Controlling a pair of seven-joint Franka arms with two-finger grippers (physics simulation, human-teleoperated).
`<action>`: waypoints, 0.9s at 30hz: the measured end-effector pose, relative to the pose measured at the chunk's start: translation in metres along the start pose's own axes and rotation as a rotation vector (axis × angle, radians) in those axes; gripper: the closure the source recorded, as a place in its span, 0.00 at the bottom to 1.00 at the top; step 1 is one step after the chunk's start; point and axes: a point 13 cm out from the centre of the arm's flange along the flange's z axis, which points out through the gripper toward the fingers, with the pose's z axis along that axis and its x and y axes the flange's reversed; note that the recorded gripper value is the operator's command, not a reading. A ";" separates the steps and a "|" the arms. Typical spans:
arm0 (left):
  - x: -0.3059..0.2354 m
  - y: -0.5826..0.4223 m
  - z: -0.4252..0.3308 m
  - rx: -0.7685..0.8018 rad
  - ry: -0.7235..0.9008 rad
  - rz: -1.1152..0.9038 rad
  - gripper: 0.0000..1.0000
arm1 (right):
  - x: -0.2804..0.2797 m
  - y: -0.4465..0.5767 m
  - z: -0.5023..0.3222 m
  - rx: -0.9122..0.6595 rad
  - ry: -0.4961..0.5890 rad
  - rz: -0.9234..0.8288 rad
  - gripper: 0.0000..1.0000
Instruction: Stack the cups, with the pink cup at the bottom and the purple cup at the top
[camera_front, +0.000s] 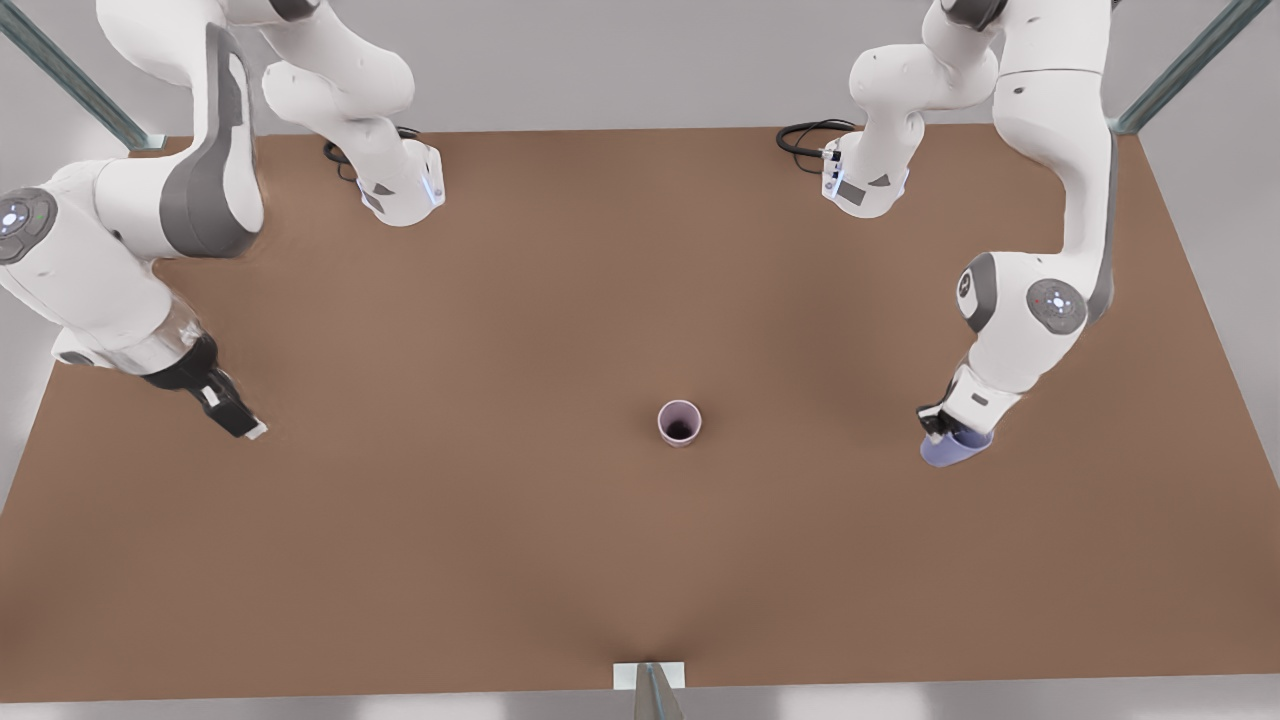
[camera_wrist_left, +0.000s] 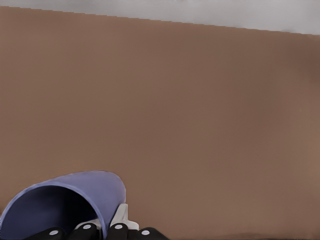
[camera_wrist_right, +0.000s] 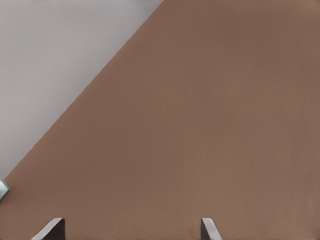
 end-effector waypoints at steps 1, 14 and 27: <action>-0.004 -0.053 -0.017 0.028 0.000 0.058 0.79 | -0.010 -0.019 -0.008 0.017 0.007 -0.013 0.00; 0.086 -0.364 -0.011 0.111 0.163 0.213 0.79 | 0.000 -0.021 -0.003 0.093 0.121 -0.424 0.00; 0.097 -0.377 0.021 0.084 0.211 0.060 0.79 | -0.016 -0.018 -0.018 0.065 0.074 -0.604 0.00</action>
